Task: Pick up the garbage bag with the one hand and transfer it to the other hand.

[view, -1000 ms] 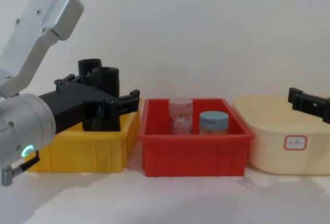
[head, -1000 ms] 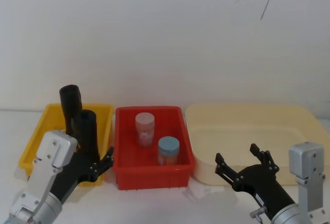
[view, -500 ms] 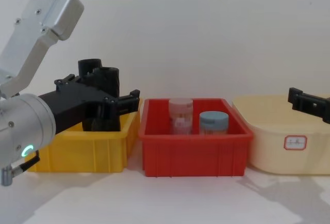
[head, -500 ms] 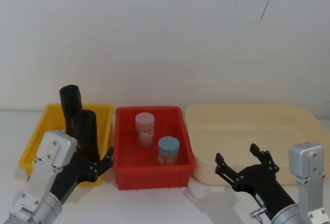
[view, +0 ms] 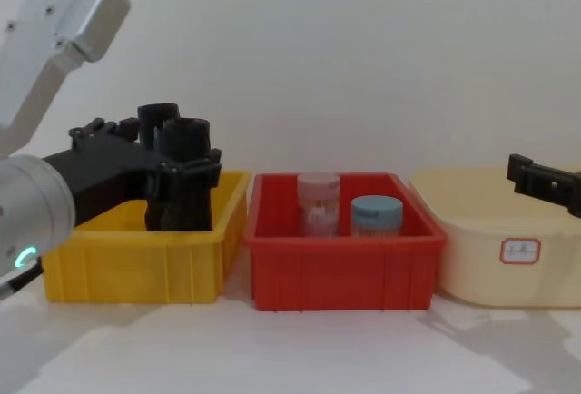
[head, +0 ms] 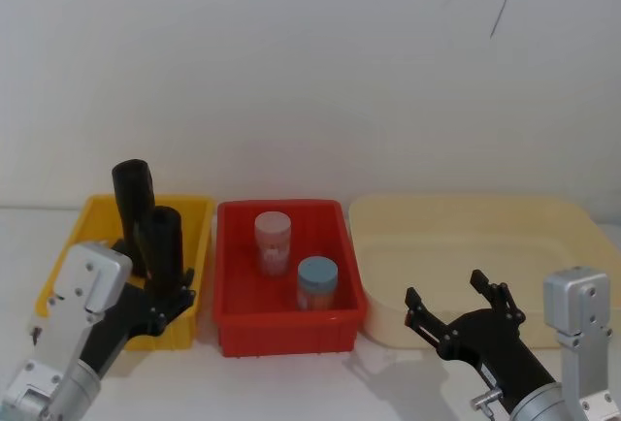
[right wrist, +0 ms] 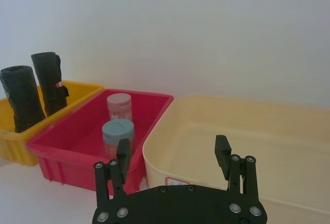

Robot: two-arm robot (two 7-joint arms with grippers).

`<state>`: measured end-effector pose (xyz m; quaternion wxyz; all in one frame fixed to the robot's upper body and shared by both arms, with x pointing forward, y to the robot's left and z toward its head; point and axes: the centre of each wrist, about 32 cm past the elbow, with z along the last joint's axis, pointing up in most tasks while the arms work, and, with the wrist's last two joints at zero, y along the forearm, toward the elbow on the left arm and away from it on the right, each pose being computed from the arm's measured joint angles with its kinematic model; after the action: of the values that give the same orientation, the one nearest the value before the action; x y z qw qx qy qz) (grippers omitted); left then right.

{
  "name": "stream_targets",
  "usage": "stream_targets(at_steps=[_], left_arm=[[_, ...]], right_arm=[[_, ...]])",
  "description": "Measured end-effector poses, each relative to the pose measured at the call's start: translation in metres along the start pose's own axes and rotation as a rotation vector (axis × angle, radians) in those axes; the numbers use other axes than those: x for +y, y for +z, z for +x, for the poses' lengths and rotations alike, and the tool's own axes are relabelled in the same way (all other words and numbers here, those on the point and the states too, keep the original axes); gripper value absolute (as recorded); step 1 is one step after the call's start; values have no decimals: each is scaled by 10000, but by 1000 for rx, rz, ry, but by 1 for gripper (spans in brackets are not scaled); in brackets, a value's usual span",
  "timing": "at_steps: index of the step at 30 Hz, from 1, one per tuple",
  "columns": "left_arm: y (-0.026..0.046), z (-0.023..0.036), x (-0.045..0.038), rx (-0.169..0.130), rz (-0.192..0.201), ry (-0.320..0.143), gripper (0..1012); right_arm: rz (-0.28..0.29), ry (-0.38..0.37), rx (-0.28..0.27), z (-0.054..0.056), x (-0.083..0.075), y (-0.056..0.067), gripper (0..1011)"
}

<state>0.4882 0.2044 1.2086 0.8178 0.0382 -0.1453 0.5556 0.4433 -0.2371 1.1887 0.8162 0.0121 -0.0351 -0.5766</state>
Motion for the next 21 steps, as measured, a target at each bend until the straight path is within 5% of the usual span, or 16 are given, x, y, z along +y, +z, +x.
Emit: stream_targets(at_steps=[12,21], left_arm=[[-18,58,33,-4,49,50,1000],[-71,72,-50,26,80,34,1000]], right_arm=[[0,0,0,0,0,0,1000],[0,0,0,0,0,0,1000]])
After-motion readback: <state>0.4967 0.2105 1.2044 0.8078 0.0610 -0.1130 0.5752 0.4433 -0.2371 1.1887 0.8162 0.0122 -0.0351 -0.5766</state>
